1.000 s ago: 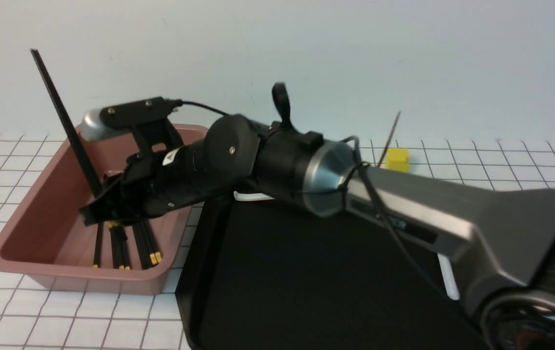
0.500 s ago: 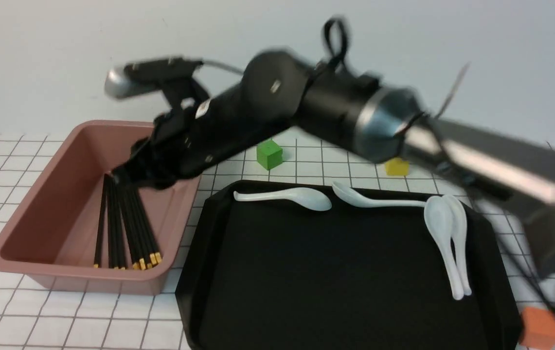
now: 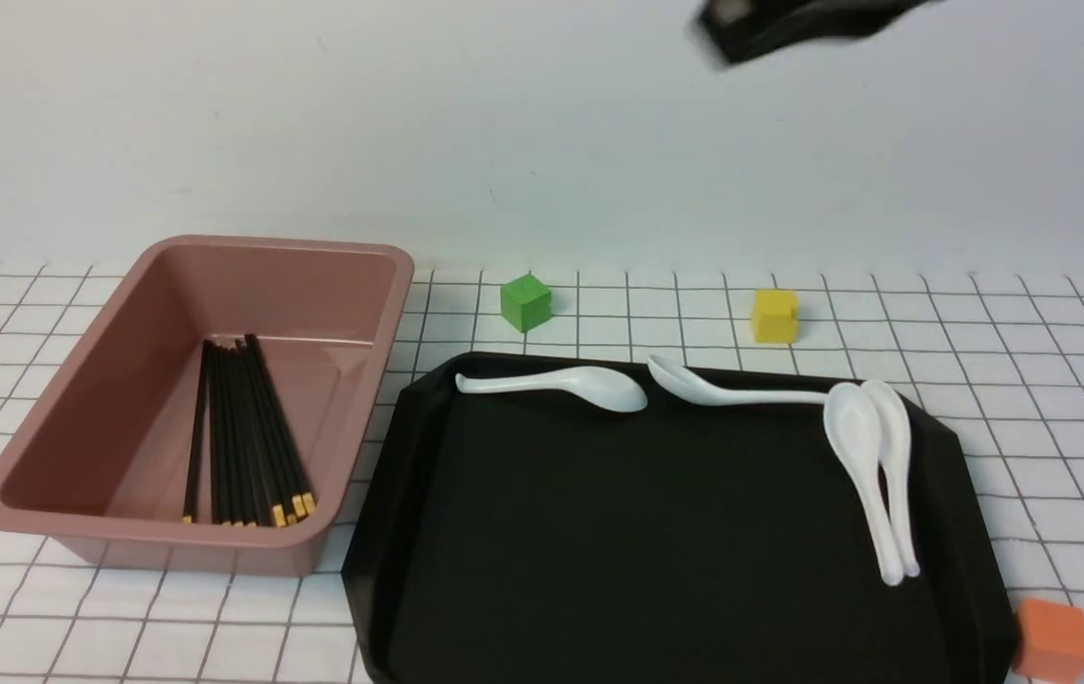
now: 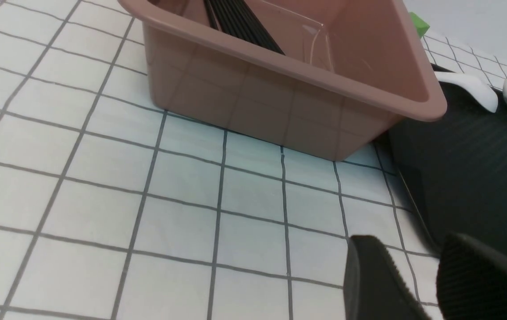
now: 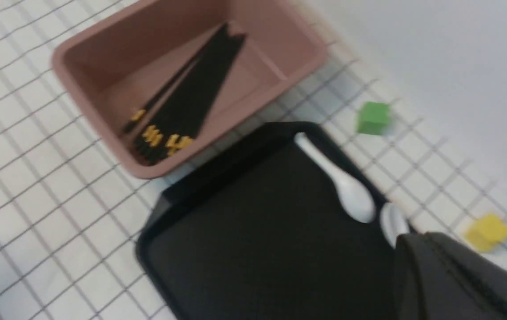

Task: On white black tablecloth take chopsticks from black tray and put them in box.

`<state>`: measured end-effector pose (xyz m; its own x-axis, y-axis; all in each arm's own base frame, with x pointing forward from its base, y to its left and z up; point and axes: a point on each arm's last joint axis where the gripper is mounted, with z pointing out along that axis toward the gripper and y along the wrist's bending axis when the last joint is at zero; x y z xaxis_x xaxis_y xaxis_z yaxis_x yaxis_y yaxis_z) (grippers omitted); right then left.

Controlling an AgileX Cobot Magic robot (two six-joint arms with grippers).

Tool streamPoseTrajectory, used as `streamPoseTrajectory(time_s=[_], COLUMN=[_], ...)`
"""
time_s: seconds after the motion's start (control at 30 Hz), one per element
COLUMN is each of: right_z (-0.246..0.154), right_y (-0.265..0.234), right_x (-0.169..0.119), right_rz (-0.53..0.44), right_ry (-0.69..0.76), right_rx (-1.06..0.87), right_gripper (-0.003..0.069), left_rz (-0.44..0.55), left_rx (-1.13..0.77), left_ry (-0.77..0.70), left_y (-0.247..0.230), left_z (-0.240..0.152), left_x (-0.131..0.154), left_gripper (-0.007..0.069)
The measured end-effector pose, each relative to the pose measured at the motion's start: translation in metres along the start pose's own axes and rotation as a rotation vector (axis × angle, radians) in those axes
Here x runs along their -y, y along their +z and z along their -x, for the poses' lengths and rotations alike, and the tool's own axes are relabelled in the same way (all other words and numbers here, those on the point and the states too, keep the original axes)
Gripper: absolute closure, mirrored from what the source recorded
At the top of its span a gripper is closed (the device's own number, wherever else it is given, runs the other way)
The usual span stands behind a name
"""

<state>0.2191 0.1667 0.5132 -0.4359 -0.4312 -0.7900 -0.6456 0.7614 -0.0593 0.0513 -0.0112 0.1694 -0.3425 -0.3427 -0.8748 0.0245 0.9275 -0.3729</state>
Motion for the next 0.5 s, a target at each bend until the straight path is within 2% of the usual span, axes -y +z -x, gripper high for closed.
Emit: streamPoseTrajectory(time_s=[0.17,0.23,0.3,0.37,0.43,0.5], right_z=[-0.036,-0.052,-0.09,-0.106,-0.155,-0.179], right_y=[-0.061,-0.074,-0.097,-0.101,-0.096,-0.09], right_x=[0.008,0.007,0.004,0.003,-0.001,-0.003], right_rz=[-0.125,-0.133,-0.14,-0.139,-0.135,-0.133], right_ry=[-0.004,-0.002,0.032,0.058,0.119,0.129], right_rx=[0.039,0.037,0.035,0.024,0.018,0.086], right_gripper=[0.0666,0.0664,0.0664,0.0662,0.0659,0.0658], left_rz=[0.0,0.0,0.0,0.0,0.0,0.0], left_rx=[0.0,0.0,0.0,0.0,0.0,0.0], left_ry=[0.0,0.0,0.0,0.0,0.0,0.0], left_y=[0.0,0.0,0.0,0.0,0.0,0.0], left_z=[0.0,0.0,0.0,0.0,0.0,0.0], left_x=[0.0,0.0,0.0,0.0,0.0,0.0], left_gripper=[0.0386,0.0386,0.0386,0.0386,0.0386,0.0386])
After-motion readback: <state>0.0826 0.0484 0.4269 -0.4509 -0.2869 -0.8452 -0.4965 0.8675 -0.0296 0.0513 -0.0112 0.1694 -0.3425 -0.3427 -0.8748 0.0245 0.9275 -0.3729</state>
